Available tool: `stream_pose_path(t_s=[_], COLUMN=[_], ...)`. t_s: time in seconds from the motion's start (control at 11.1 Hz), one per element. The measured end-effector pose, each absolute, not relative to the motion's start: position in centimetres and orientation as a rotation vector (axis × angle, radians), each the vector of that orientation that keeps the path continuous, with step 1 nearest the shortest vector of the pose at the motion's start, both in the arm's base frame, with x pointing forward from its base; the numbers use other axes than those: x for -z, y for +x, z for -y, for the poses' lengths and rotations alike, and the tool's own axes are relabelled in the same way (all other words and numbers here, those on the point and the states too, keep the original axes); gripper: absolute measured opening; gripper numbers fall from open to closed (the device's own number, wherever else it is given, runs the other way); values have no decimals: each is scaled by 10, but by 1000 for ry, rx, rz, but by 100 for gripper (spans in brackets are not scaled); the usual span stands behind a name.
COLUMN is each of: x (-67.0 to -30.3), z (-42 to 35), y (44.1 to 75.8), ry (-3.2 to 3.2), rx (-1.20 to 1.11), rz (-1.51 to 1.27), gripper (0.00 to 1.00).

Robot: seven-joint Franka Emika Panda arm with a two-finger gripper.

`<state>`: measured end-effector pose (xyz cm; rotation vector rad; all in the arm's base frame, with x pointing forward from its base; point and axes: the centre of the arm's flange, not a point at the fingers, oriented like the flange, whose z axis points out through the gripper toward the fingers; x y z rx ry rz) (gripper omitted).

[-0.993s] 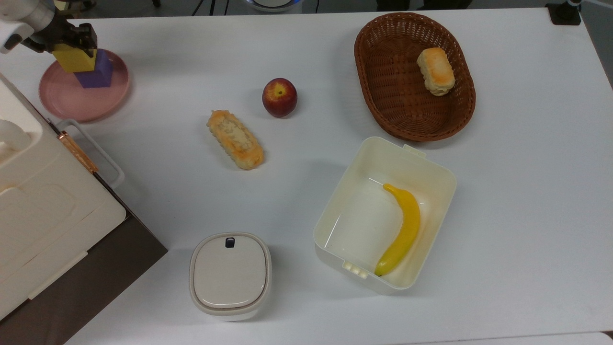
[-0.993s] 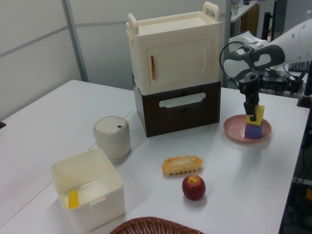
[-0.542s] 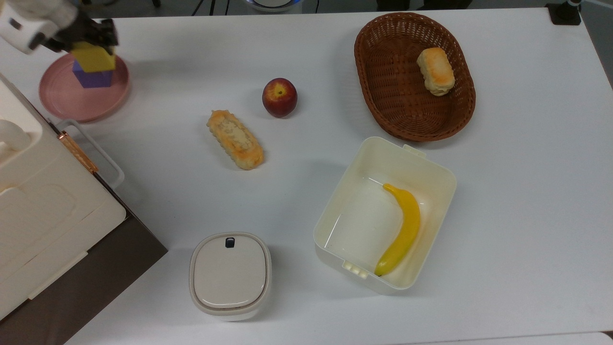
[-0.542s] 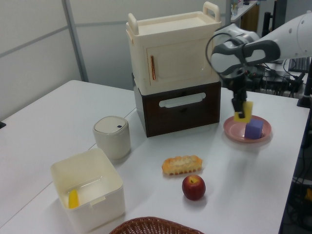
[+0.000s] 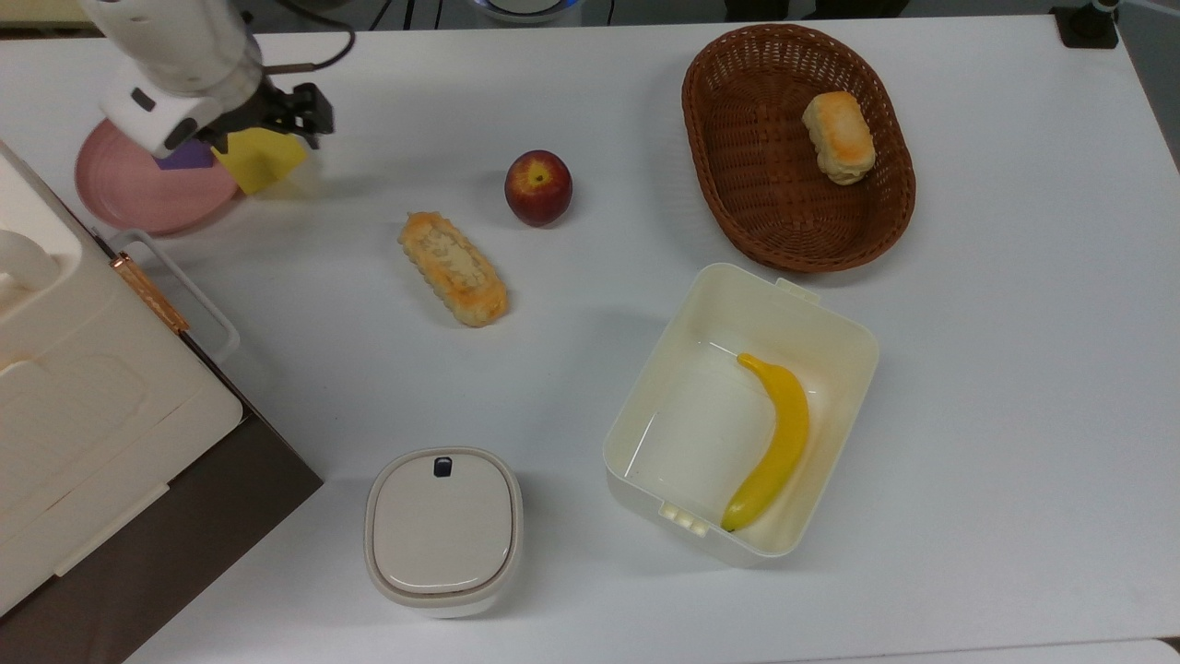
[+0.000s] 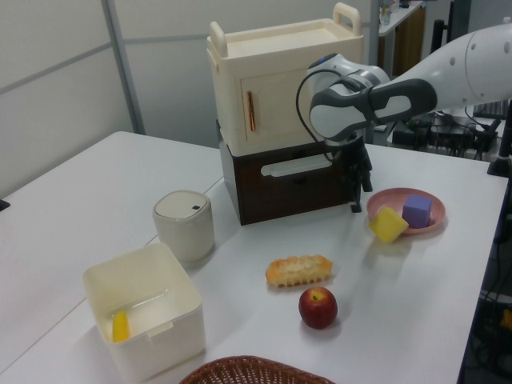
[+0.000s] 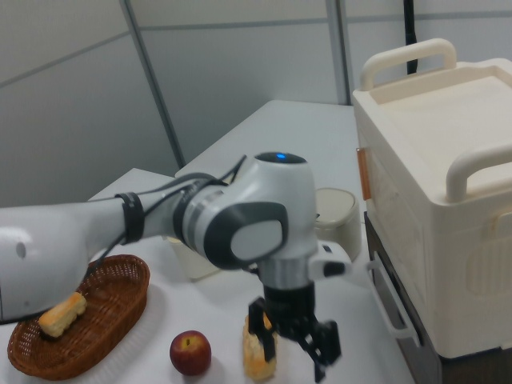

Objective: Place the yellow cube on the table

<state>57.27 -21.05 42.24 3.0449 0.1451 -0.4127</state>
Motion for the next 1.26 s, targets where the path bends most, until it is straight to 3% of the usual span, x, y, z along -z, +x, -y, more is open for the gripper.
stream_pose_path(t_s=[0.36, 0.63, 1.26], x=[-452, -492, -591], z=[96, 33, 28], y=[601, 594, 575], ry=[3002, 2984, 3056], rx=[312, 239, -38], rz=[-2, -11, 207], gripper=[100, 100, 100])
